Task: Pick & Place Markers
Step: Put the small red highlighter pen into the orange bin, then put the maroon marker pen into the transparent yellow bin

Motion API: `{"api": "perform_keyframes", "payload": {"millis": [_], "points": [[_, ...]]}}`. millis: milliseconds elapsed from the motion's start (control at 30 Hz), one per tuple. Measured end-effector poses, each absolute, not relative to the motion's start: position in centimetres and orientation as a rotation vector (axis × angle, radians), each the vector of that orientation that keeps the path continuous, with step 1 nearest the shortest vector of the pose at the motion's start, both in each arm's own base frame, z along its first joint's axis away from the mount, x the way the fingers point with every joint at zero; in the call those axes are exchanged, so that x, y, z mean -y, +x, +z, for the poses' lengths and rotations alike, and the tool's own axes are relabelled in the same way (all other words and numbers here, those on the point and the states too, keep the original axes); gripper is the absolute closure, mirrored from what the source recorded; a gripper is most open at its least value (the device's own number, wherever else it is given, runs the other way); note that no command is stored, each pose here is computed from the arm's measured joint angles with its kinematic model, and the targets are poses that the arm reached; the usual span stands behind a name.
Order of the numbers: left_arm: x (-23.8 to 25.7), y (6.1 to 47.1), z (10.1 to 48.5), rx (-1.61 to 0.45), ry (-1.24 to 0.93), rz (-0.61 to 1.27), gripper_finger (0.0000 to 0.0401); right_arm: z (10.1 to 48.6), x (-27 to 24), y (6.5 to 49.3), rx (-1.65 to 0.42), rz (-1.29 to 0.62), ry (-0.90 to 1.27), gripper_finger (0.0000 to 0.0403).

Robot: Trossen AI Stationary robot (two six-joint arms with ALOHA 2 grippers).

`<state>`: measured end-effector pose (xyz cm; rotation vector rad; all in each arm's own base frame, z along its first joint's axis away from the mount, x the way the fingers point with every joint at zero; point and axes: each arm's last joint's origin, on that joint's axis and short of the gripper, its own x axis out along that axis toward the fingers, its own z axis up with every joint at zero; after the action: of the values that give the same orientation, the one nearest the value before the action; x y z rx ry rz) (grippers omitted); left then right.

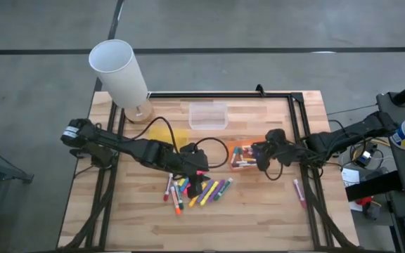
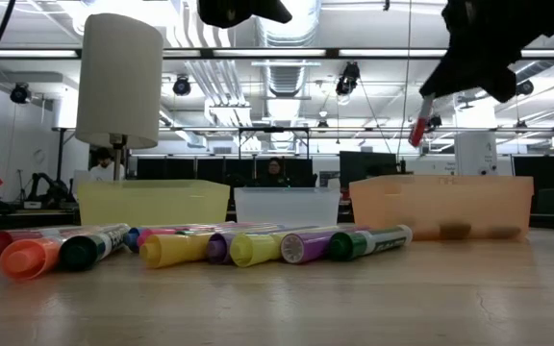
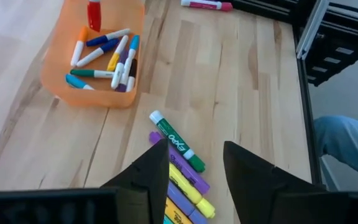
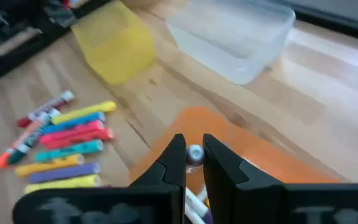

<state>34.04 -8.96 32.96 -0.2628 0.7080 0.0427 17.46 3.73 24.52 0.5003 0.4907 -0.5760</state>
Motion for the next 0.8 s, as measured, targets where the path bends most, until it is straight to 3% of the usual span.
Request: {"api": "perform_keyframes", "payload": {"millis": [400,800], "points": [[8.9,33.8,31.3,-0.763,-0.272,0.065,0.0257,21.9,-3.3,18.6,-0.591,-0.666,0.453,0.0345],[8.8,33.5,30.3,-0.803,-0.294,0.087,0.0257,21.6,-3.4,18.9,-0.601,-0.669,0.443,0.0248]]}}
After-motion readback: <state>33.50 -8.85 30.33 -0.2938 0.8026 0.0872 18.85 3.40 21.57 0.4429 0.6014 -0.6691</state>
